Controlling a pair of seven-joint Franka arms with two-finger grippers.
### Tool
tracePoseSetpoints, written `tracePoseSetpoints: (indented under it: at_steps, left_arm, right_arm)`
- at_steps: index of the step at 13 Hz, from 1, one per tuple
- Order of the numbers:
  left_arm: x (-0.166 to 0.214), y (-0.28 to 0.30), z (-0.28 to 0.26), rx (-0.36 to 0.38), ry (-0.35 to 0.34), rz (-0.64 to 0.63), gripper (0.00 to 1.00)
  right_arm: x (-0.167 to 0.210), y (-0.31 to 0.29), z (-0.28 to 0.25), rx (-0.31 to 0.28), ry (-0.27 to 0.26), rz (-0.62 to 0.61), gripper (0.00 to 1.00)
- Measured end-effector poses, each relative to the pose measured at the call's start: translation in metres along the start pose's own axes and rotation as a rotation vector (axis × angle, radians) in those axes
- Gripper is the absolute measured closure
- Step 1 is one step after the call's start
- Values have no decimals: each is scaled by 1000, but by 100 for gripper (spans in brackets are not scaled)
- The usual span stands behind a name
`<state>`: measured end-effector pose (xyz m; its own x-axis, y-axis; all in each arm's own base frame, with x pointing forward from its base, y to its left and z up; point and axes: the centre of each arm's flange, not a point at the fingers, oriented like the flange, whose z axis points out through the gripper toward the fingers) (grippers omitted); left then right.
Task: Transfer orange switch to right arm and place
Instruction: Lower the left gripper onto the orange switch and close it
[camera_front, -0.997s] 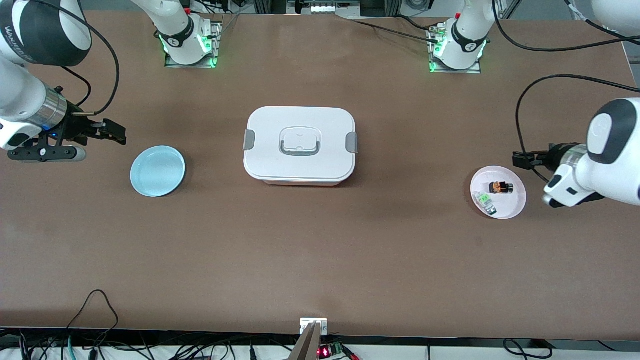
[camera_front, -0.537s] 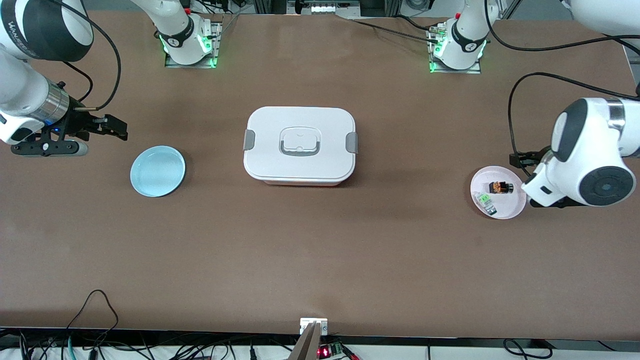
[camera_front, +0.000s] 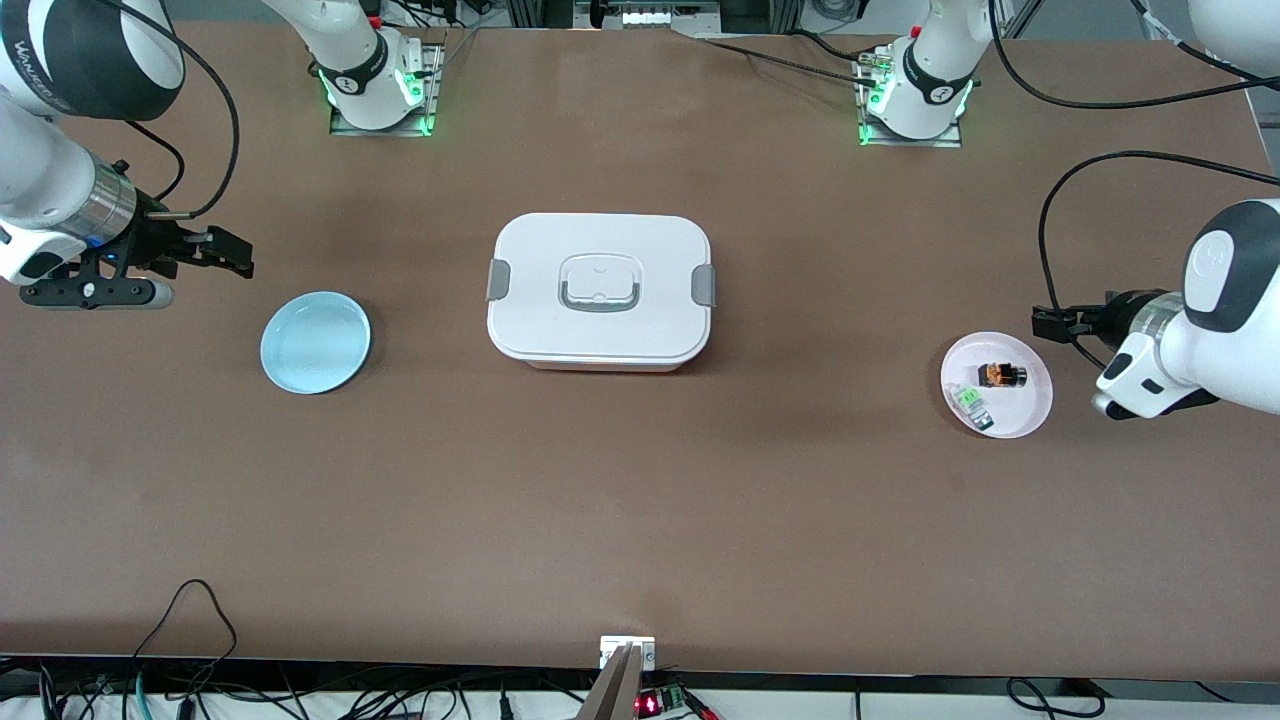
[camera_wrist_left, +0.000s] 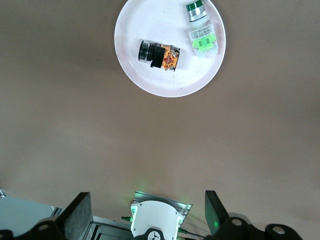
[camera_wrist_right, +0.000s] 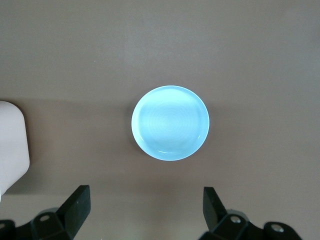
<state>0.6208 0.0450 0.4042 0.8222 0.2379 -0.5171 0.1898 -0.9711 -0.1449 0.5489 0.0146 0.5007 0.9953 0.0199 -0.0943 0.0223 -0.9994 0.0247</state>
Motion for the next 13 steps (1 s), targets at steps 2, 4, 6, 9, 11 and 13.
tracePoseSetpoints:
  at_steps: [2, 4, 6, 9, 11, 13]
  left_arm:
    - [5, -1, 3, 19, 10, -4, 0]
    - [19, 0, 9, 18, 61, 17, 0]
    - [36, 8, 27, 11, 119, 73, 0]
    - [50, 17, 53, 7, 158, 115, 0]
    - [57, 20, 73, 2, 187, 126, 0]
    - [68, 21, 103, -13, 245, 134, 0]
  right_arm:
    - [0, 0, 1, 0, -3, 1, 0]
    - [0, 0, 2, 0, -4, 1, 0]
    - [0, 0, 2, 0, -5, 3, 0]
    - [0, 0, 2, 0, -5, 7, 0]
    - [0, 0, 3, 0, -6, 22, 0]
    - [-1, 0, 3, 0, -9, 32, 0]
